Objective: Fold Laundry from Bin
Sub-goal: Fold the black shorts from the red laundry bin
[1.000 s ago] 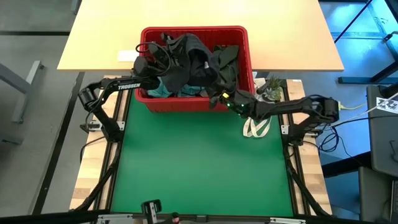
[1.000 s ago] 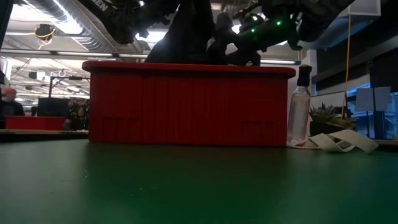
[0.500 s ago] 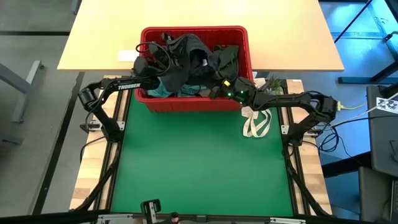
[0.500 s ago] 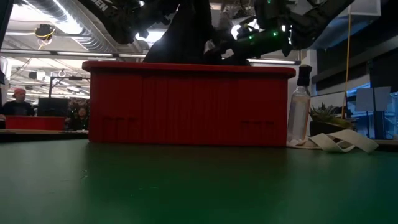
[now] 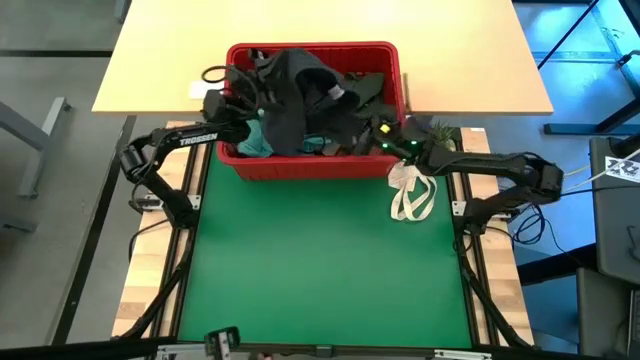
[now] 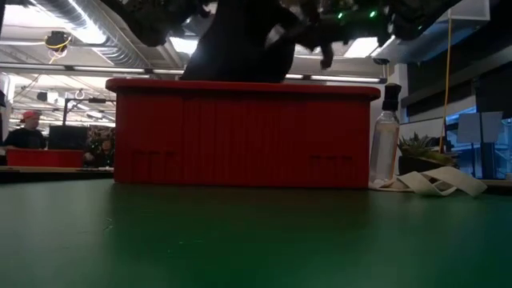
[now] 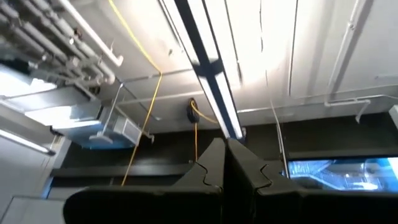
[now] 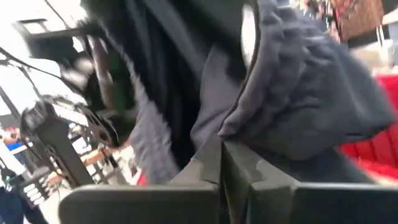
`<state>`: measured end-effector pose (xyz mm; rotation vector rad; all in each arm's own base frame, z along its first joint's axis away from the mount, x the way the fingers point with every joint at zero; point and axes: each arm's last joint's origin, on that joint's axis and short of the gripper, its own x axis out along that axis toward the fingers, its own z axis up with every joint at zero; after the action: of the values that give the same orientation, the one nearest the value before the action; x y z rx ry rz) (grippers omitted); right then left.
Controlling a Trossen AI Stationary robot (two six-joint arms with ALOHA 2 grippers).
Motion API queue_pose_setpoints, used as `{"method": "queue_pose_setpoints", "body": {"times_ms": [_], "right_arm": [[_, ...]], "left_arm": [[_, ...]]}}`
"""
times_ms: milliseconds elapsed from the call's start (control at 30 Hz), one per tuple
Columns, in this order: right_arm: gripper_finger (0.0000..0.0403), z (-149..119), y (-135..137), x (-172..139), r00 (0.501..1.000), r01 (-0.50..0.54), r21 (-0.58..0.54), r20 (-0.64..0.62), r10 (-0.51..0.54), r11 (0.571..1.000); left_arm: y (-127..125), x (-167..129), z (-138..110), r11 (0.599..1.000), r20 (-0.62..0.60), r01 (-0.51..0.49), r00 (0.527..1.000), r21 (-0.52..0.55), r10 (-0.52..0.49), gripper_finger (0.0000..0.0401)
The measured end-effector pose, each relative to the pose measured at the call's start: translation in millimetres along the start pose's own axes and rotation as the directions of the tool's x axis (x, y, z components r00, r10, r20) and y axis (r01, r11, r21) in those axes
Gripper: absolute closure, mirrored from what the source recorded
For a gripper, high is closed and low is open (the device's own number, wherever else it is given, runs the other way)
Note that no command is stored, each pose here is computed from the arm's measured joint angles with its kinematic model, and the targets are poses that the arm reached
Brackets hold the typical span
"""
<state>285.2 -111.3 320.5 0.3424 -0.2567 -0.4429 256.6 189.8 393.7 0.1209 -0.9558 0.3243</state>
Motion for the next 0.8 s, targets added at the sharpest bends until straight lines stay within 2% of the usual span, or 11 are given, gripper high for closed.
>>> {"method": "queue_pose_setpoints", "body": {"times_ms": [233, 400, 533, 700, 800], "right_arm": [[0.0399, 49.8, 17.2, -28.3, 0.987, -0.101, -0.004, 0.127, 0.101, 0.995], [0.0401, 87.6, 34.4, -41.9, 0.943, -0.268, -0.024, 0.197, 0.268, 0.963], [0.0401, 108.1, 45.7, -43.1, 0.915, -0.376, 0.012, 0.16, 0.37, 0.926], [0.0402, 130.7, 57.4, -44.9, 0.886, -0.457, 0.034, 0.102, 0.452, 0.889], [0.0402, 146.8, 64.5, -47.9, 0.871, -0.487, 0.044, 0.097, 0.482, 0.872]], "left_arm": [[-11.5, 5.7, 34.7, 0.994, 0.056, 0.107, 0.993, 0.02, -0.108, 0.0401], [-24.0, 8.3, 57.3, 0.985, 0.1, 0.169, 0.98, 0.023, -0.171, 0.0401], [-32.5, 9.2, 75.0, 0.98, 0.14, 0.201, 0.97, 0.002, -0.199, 0.0401], [-40.7, 9.0, 93.4, 0.964, 0.157, 0.264, 0.954, -0.026, -0.257, 0.0401], [-43.7, 9.4, 103.5, 0.963, 0.133, 0.266, 0.957, -0.036, -0.259, 0.0401]]}}
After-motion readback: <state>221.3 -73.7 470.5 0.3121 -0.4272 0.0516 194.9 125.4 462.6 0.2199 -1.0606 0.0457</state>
